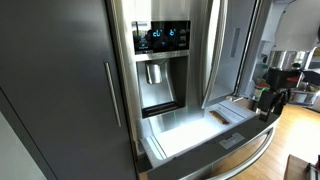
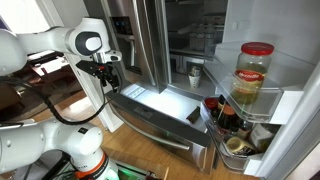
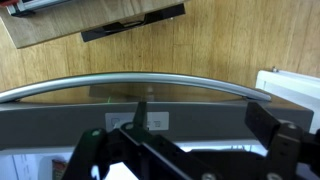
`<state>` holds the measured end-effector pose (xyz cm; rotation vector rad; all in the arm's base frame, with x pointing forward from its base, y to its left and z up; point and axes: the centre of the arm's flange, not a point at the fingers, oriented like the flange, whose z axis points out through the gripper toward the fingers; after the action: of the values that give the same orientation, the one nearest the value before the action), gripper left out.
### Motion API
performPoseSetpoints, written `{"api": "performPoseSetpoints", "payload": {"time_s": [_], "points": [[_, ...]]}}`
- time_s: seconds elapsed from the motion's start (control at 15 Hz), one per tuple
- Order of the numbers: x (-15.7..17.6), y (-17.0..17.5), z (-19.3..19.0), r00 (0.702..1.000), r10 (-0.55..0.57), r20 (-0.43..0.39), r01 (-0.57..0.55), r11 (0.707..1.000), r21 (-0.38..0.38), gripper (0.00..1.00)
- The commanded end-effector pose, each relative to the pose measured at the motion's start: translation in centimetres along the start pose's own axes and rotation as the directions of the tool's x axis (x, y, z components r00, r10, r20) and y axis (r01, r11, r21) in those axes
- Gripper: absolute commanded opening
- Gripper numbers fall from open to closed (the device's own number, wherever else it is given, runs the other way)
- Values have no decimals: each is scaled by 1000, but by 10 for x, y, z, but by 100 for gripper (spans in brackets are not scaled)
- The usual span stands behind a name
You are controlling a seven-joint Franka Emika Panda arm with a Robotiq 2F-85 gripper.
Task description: Pick up the paper cup and pour its contents into the open refrigerator drawer, put the paper cup back on the bottom shelf of the right side of the refrigerator
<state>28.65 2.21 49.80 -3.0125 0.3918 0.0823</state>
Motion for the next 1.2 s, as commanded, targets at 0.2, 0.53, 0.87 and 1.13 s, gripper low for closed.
{"api": "performPoseSetpoints", "payload": {"time_s": [0.2, 0.53, 0.87, 1.13], "points": [[-10, 3, -3, 1000, 2, -26, -2, 1000, 3, 100], [0, 15, -9, 997, 51, -63, -52, 999, -4, 100], [61, 109, -33, 931, 208, -300, -255, 958, -128, 100], [103, 168, -38, 869, 260, -420, -363, 913, -187, 100]]}}
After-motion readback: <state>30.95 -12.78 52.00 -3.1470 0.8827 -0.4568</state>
